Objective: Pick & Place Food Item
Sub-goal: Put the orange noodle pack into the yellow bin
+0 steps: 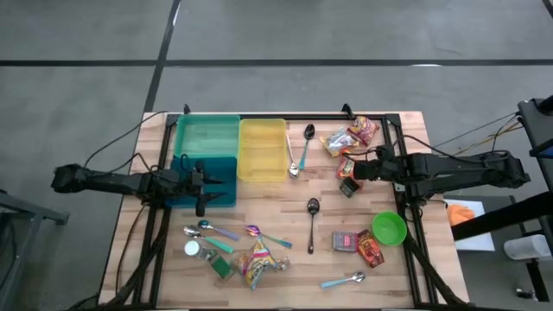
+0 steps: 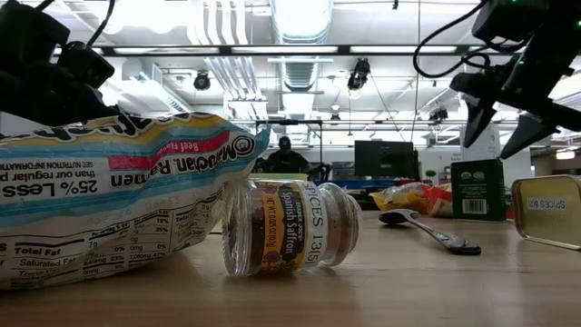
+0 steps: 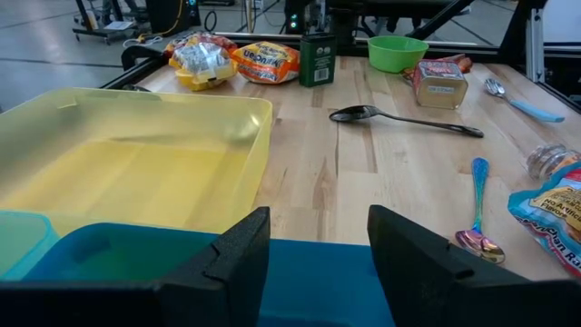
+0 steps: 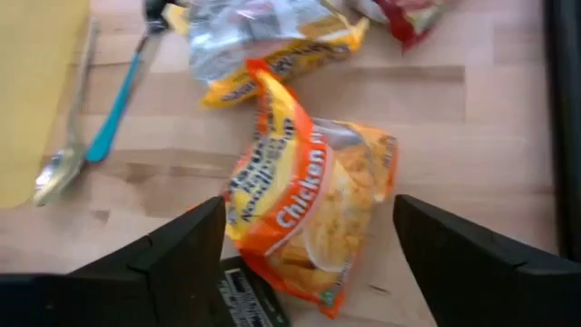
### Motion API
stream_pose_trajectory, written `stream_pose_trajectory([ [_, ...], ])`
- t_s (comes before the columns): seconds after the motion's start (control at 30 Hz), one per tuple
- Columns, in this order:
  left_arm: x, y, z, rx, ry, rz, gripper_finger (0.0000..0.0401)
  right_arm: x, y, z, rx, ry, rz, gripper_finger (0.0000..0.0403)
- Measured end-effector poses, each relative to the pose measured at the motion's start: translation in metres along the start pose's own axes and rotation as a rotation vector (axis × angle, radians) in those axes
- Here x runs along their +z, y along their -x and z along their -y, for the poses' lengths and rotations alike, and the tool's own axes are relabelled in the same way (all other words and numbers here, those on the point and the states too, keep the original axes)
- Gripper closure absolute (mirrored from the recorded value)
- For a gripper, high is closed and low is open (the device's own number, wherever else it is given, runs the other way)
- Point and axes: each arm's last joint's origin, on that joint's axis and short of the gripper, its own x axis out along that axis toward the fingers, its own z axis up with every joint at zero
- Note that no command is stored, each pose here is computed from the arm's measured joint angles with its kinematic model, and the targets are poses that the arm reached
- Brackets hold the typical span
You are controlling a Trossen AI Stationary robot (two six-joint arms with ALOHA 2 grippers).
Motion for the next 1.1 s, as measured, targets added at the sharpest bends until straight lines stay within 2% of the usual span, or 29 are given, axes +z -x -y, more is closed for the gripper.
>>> stream_pose_trajectory([
  [0.1,0.000,0.000,0.000,0.000,0.000,0.000,0.0212,0.002,-0.001,-0.004,0.033,0.053,0.012,0.0075],
  [0.3,0.000,0.000,0.000,0.000,0.000,0.000,0.0212,0.008,-0.010,-0.017,0.059,0.349,0.051,0.0074],
  [0.47,0.000,0.000,0.000,0.000,0.000,0.000,0.0212,0.018,-0.021,-0.022,0.020,0.393,-0.010,0.0074],
  [0.63,0.000,0.000,0.000,0.000,0.000,0.000,0.0212,0.029,-0.036,-0.027,-0.018,0.488,-0.102,0.0074],
  [0.8,0.000,0.000,0.000,0.000,0.000,0.000,0.0212,0.037,-0.048,-0.037,-0.032,0.623,-0.103,0.0074],
  [1.1,0.000,0.000,0.000,0.000,0.000,0.000,0.0212,0.046,-0.071,-0.048,-0.110,0.647,-0.159,0.0074],
])
